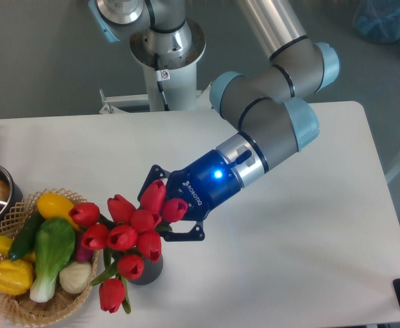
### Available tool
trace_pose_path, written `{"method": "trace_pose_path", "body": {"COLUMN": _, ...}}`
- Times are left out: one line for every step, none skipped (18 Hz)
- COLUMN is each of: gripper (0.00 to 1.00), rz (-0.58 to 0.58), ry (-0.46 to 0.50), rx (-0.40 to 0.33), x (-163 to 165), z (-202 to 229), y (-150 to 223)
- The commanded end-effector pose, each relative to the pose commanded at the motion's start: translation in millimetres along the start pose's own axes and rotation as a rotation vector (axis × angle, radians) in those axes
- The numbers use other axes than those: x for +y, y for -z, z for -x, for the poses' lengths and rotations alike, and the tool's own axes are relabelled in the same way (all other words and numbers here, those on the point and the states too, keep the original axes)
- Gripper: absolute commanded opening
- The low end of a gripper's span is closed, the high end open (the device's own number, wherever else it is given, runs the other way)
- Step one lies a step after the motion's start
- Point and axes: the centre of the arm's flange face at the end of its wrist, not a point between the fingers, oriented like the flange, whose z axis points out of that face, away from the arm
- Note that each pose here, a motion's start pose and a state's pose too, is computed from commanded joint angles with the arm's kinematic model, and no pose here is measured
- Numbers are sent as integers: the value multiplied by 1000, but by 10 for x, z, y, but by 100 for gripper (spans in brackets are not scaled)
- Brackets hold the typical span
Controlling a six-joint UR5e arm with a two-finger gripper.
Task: Insert the flowers into the vase
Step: 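Push the tulip stems down deeper into the vase with the gripper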
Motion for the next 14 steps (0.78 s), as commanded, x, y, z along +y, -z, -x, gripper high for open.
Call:
{"method": "trace_pose_path", "body": {"gripper": 14, "rz": 14, "ry": 1, "rx": 1, "x": 25, "z": -11, "y": -60}}
{"method": "trace_pose_path", "body": {"gripper": 15, "rz": 26, "ry": 4, "rx": 2, "x": 64, "z": -1, "y": -116}}
{"method": "trace_pose_path", "body": {"gripper": 15, "rz": 35, "ry": 7, "rx": -4, "x": 89, "z": 18, "y": -120}}
{"method": "trace_pose_path", "body": {"gripper": 15, "rz": 41, "ry": 10, "rx": -7, "x": 116, "z": 29, "y": -124}}
{"method": "trace_pose_path", "body": {"gripper": 15, "rz": 47, "ry": 14, "rx": -8, "x": 151, "z": 29, "y": -138}}
{"method": "trace_pose_path", "body": {"gripper": 16, "rz": 51, "ry": 20, "rx": -7, "x": 195, "z": 19, "y": -152}}
{"method": "trace_pose_path", "body": {"gripper": 18, "rz": 55, "ry": 14, "rx": 1, "x": 231, "z": -4, "y": -205}}
{"method": "trace_pose_path", "body": {"gripper": 20, "rz": 57, "ry": 2, "rx": 8, "x": 274, "z": -24, "y": -239}}
{"method": "trace_pose_path", "body": {"gripper": 22, "rz": 59, "ry": -4, "rx": 10, "x": 323, "z": -44, "y": -243}}
{"method": "trace_pose_path", "body": {"gripper": 23, "rz": 60, "ry": -5, "rx": 12, "x": 374, "z": -58, "y": -248}}
{"method": "trace_pose_path", "body": {"gripper": 26, "rz": 62, "ry": -3, "rx": 13, "x": 417, "z": -66, "y": -253}}
{"method": "trace_pose_path", "body": {"gripper": 33, "rz": 63, "ry": -4, "rx": 14, "x": 452, "z": -74, "y": -256}}
{"method": "trace_pose_path", "body": {"gripper": 38, "rz": 65, "ry": 1, "rx": 14, "x": 470, "z": -86, "y": -256}}
{"method": "trace_pose_path", "body": {"gripper": 43, "rz": 67, "ry": 8, "rx": 16, "x": 525, "z": -103, "y": -262}}
